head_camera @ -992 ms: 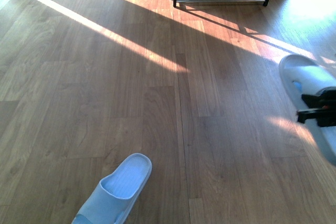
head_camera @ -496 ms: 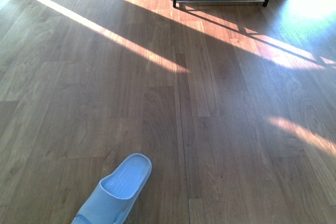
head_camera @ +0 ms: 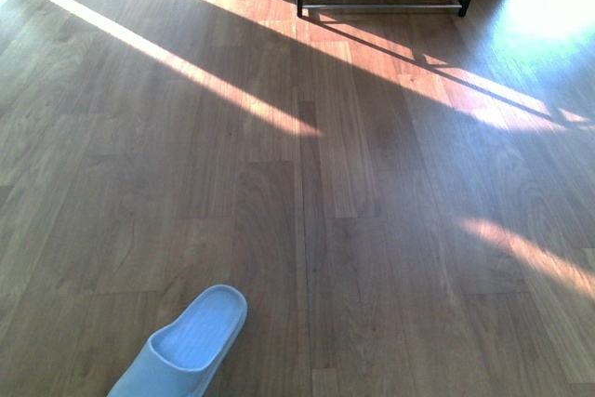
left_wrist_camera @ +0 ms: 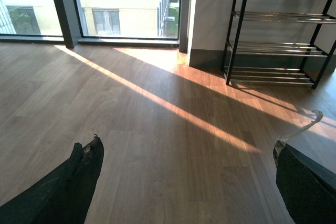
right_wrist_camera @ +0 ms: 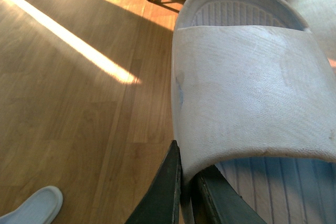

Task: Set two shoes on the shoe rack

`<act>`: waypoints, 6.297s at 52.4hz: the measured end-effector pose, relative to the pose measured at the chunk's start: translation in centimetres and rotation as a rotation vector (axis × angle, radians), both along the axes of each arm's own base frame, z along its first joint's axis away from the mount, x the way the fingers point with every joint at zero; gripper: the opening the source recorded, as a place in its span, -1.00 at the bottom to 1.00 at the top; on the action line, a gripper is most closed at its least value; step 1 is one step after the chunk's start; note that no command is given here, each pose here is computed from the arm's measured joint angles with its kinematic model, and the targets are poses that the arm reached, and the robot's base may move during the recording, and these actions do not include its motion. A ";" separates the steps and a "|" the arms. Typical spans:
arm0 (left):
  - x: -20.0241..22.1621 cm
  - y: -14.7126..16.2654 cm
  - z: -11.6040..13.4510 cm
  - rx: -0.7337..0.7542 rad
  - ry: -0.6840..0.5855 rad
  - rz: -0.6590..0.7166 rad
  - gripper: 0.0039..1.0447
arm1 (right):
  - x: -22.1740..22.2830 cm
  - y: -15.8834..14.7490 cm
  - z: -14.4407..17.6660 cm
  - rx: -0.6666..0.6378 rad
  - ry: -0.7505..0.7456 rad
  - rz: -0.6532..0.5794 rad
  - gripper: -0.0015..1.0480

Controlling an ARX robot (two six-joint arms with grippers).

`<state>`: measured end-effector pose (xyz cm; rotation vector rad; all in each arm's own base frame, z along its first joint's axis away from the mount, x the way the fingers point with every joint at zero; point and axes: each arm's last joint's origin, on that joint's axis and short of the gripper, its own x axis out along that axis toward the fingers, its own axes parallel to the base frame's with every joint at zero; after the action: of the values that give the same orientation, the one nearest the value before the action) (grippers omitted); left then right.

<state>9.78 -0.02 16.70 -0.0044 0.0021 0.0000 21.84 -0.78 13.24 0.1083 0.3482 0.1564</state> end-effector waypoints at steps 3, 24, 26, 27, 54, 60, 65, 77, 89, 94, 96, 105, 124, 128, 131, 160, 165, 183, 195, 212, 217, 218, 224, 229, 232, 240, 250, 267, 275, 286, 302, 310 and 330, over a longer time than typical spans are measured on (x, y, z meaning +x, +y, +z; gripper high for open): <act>0.0 0.0 0.0 0.000 0.000 0.000 0.83 | 0.0 0.0 0.0 -0.001 0.000 -0.001 -0.97; 0.6 0.3 -0.2 0.080 0.229 0.115 0.83 | 0.0 0.0 0.0 0.000 0.001 -0.003 -0.97; 1.4 0.5 0.0 0.119 0.293 0.130 0.83 | 0.0 0.0 0.0 0.000 0.001 -0.004 -0.97; 2.0 0.6 -0.1 0.145 0.331 0.118 0.83 | 0.0 0.0 0.0 0.000 0.001 -0.004 -0.97; 15.8 -1.8 -11.8 0.966 0.885 -0.568 0.83 | 0.0 0.0 0.0 0.000 0.002 -0.001 -0.97; 16.7 -3.0 -16.1 1.105 0.956 -0.769 0.83 | 0.0 0.0 0.0 0.001 0.002 0.000 -0.97; 17.1 -4.1 -19.4 1.196 0.982 -0.903 0.83 | 0.0 0.0 0.0 0.000 0.002 -0.001 -0.97; 16.0 -7.8 -26.9 1.179 1.115 -1.246 0.83 | 0.0 0.0 0.0 0.000 0.002 -0.001 -0.97; 15.5 -9.4 -30.2 1.122 1.280 -1.272 0.83 | 0.0 0.0 0.0 0.000 0.002 -0.001 -0.97; 15.5 -9.6 -30.9 1.128 1.291 -1.273 0.83 | 0.0 0.0 0.0 0.000 0.002 -0.001 -0.97; 15.4 -9.6 -31.1 1.162 1.290 -1.265 0.83 | 0.0 0.0 0.0 0.000 0.002 -0.001 -0.97; 15.4 -9.6 -31.1 1.159 1.292 -1.260 0.83 | 0.0 0.0 0.0 0.000 0.002 -0.001 -0.97; 15.1 -8.5 -32.0 1.172 1.346 -1.025 0.83 | 0.0 0.0 0.0 0.001 0.002 0.000 -0.97; 14.5 -7.4 -32.0 1.129 1.397 -0.930 0.83 | 0.0 0.0 0.0 0.000 0.002 -0.002 -0.97; 14.0 -7.2 -31.9 1.106 1.415 -0.911 0.83 | 0.0 0.0 0.0 0.000 0.002 -0.001 -0.97; 12.8 -7.9 -32.5 1.044 1.435 -0.953 0.83 | 0.0 0.0 0.0 0.000 0.002 -0.001 -0.97; 12.8 -7.9 -32.5 1.045 1.434 -0.953 0.83 | 0.0 0.0 0.0 0.001 0.002 0.000 -0.97; 12.8 -7.9 -32.5 1.044 1.436 -0.951 0.13 | 0.0 0.0 0.0 0.001 0.002 0.000 -0.97; 12.8 -7.9 -32.5 1.043 1.436 -0.951 0.81 | 0.0 0.0 0.0 0.001 0.002 0.000 -0.97; 13.0 -8.1 -32.8 1.043 1.439 -0.926 0.82 | 0.0 0.0 0.0 0.001 0.002 0.000 -0.97; 13.0 -8.8 -33.8 1.068 1.381 -0.859 0.83 | 0.0 0.0 0.0 0.001 0.002 0.001 -0.97; 13.1 -9.0 -33.9 1.072 1.358 -0.853 0.83 | 0.0 0.0 0.0 0.001 0.002 0.000 -0.97; 13.3 -9.3 -33.9 1.091 1.307 -0.837 0.83 | 0.0 0.0 0.0 0.001 0.002 0.000 -0.97; 13.3 -9.3 -33.9 1.095 1.307 -0.830 0.83 | 0.0 0.0 0.0 0.000 0.002 -0.001 -0.97; 13.3 -9.2 -33.9 1.097 1.309 -0.828 0.83 | 0.0 0.0 0.0 0.001 0.002 0.000 -0.97; 13.3 -9.2 -33.9 1.098 1.309 -0.829 0.83 | 0.0 0.0 0.0 0.001 0.002 0.000 -0.97; 12.9 -9.1 -33.9 1.070 1.385 -0.863 0.83 | 0.0 0.0 0.0 0.001 0.002 0.000 -0.97; 12.8 -9.1 -34.0 1.007 1.497 -0.835 0.83 | 0.0 0.0 0.0 0.001 0.002 0.000 -0.97; 12.8 -9.1 -34.0 0.991 1.515 -0.828 0.83 | 0.0 0.0 0.0 0.001 0.002 0.000 -0.97; 12.9 -9.2 -34.0 0.982 1.473 -0.829 0.83 | 0.0 0.0 0.0 0.001 0.002 0.000 -0.97; 13.2 -9.3 -34.0 0.937 1.430 -0.761 0.83 | 0.0 0.0 0.0 0.001 0.002 0.000 -0.97; 12.8 -9.1 -34.0 0.901 1.498 -0.752 0.83 | 0.0 0.0 0.0 0.001 0.002 0.000 -0.97; 12.8 -9.2 -34.0 0.936 1.497 -0.834 0.59 | 0.0 0.0 0.0 0.001 0.002 0.000 -0.97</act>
<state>22.57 -9.19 -17.29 0.9335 1.4997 -0.8296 21.87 -0.78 13.21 0.1091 0.3501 0.1562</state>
